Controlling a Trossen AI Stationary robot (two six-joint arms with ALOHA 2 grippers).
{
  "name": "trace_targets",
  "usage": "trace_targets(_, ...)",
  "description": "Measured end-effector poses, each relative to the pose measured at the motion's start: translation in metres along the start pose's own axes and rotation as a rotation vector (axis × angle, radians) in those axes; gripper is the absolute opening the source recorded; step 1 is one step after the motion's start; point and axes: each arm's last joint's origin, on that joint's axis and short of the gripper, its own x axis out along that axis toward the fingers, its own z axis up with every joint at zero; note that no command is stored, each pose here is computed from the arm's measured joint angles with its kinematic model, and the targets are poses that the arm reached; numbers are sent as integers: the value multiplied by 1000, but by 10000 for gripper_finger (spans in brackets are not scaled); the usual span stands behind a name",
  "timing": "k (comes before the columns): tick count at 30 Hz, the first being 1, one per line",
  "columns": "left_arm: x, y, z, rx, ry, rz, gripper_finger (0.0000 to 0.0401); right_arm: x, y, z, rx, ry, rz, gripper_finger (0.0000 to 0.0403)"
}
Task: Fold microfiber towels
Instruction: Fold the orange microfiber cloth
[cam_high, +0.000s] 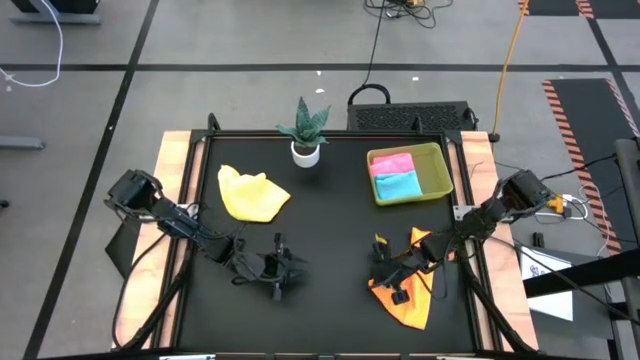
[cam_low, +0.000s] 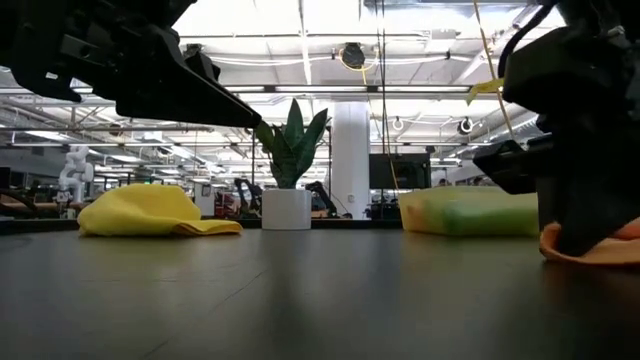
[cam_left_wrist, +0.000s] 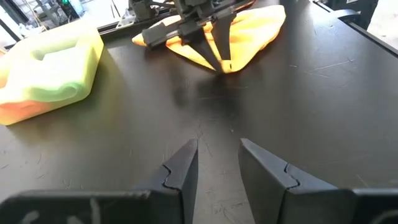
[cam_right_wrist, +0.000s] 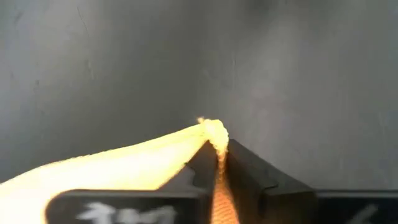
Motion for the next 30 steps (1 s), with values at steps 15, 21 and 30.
trace_targets(15,0,0,5,-20,-45,2,118,-42,-11,74,32,-417,-334,1)
trace_targets(21,-3,2,15,-54,-141,148,117,-70,-7,112,-76,-490,-825,1)
trace_targets(30,-39,-11,41,8,-243,324,117,-113,35,129,-27,-533,-1275,0)
